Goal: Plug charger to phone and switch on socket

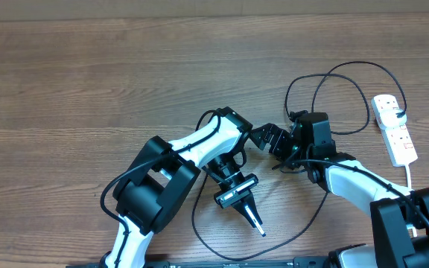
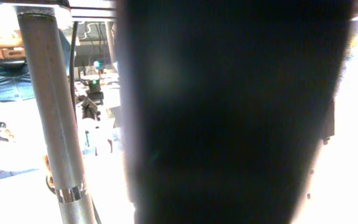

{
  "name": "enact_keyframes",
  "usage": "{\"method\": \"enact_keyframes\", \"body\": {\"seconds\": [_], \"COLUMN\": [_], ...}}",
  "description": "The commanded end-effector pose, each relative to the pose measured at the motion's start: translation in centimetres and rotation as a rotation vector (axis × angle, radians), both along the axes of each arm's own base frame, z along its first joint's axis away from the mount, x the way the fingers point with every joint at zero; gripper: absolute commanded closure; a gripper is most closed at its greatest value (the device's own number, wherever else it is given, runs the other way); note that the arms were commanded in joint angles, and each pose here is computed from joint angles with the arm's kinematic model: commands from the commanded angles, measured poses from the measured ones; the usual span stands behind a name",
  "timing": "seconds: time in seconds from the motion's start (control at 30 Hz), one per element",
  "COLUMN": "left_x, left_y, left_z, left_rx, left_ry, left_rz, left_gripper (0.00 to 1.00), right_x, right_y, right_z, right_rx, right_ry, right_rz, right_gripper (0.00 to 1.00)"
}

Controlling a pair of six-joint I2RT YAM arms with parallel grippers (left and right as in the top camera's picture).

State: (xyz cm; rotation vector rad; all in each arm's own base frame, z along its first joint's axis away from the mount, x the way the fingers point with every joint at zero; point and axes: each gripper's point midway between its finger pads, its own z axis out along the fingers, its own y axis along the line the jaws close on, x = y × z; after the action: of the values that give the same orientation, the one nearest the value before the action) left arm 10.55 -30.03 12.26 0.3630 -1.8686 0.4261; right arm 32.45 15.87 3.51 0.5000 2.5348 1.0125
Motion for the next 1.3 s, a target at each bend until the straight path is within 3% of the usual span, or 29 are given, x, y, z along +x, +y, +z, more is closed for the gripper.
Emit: {"method": "enact_keyframes", "body": {"seconds": [0.0,0.7,0.87,1.17,1.27], "left_x": [0.3,0.4,0.6,1.8,3.6], "left_y": [-0.5,-0.5,-0.7,-2.4,-3.5], "left_z": [1.3,1.4,1.5,3.0,3.0], "left_rx": [-0.054,-0.056,-0.071,-0.296,-0.455], "left_ry": [-0.014,-0.012,-0.010,-0.051,-0.144], "left_rz": [0.020,0.027,0.041,0.113,0.154], "left_gripper": [0.96,0.96,0.96,0.96,0.96], "right_x": [0.2,0.2,-1.3,-0.5,-0.5], "right_y": [-0.3,-0.3,0.4,-0.3,-0.3], "right_z": [-0.2,-0.2,-0.5,-0.6,-0.6], "right_rx": [-0.009,-0.009,0.026,-0.011,-0.010], "right_ry": [0.000,0.001,0.062,0.035,0.035], "right_rz": [-0.010,-0.010,0.030,-0.006,-0.006], "right_gripper": [0.00,0.00,0.00,0.00,0.00]}}
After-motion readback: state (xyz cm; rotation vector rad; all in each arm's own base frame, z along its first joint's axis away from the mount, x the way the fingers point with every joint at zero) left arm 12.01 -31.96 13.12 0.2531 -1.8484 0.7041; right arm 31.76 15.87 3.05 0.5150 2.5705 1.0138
